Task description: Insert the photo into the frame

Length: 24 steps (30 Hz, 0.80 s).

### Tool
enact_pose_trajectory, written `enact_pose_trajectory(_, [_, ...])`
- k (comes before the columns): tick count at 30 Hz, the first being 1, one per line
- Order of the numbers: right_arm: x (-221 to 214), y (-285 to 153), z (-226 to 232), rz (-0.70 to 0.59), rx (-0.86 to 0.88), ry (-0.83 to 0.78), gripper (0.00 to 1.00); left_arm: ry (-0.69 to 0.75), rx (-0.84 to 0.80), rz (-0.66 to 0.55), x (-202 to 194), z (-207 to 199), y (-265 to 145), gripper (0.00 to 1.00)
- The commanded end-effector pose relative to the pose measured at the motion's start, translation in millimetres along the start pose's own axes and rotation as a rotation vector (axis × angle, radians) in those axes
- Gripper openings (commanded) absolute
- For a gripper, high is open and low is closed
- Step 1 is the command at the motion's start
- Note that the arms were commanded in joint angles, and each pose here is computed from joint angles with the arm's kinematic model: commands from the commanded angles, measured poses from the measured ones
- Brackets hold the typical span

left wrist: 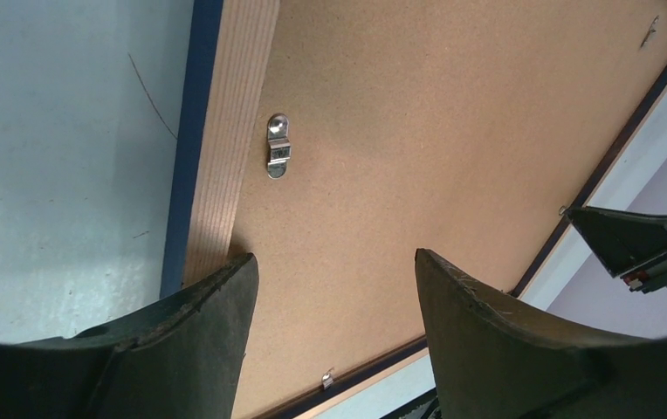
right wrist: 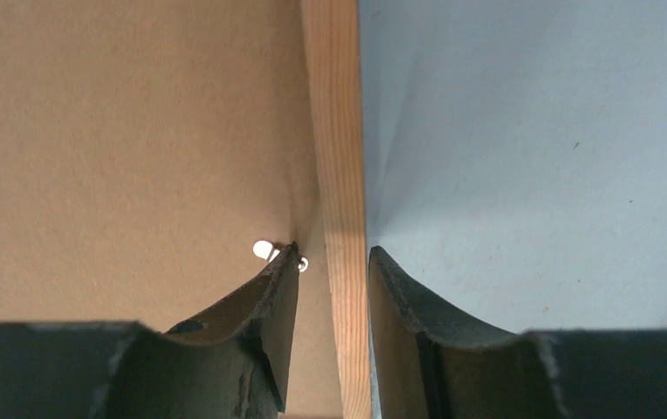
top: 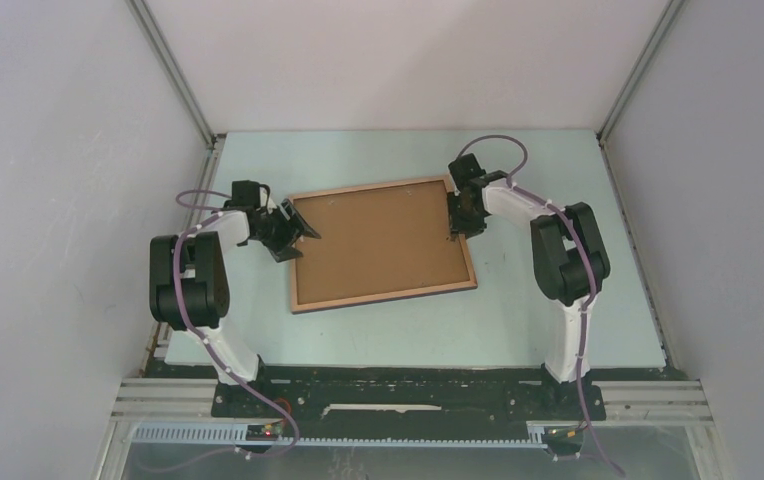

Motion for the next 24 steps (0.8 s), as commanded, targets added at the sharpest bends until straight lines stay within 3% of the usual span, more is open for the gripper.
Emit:
enact_pose_trajectory(1, [15.4, 3.5, 6.1, -0.015, 0.031, 0.128, 0.15, -0.03, 0.03, 0.03, -9.4, 12.9, 8.0, 0.75])
enact_pose_trajectory(5, [13.4, 5.1, 6.2, 0.005, 0.052, 0.22, 0.06, -0.029, 0.025, 0.032, -10.3, 11.5, 8.2, 0.75])
enact_pose_trajectory(10, [14.3, -9.0, 11.4, -0.03, 0.085, 0.175, 0.12, -0.029, 0.017, 0.027, -10.7, 9.8, 5.4, 0.75])
enact_pose_trajectory(11, [15.7, -14.8, 10.2, -0.043, 0.079, 0.161, 0.15, -0.028, 0.015, 0.023, -10.3, 9.4, 4.8, 0.75])
enact_pose_trajectory(14, [18.6, -34.1, 7.3, -0.094, 0.084, 0.109, 0.39, -0.028, 0.007, 0.023, -10.3, 8.2, 4.2, 0.75])
enact_pose_trajectory(17, [15.4, -41.8, 10.3, -0.118, 0.126, 0.028, 0.56, -0.025, -0.003, 0.02, -9.6, 6.2, 3.4, 0.76])
enact_pose_trajectory(24, [9.1, -27.0, 23.8, -0.125, 0.062, -0.151, 0.65, -0.001, -0.009, -0.001, -6.6, 2.8, -1.8, 0.79])
Point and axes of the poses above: each gripper's point midway between its finger pads, its own y axis out along the fingers, its own z axis along the line the jaws close on, x = y × z, the point moved 7 cm from there along -y, back along the fingers, and after that the axes turned 5 degrees about y, right-handed, at the moved point
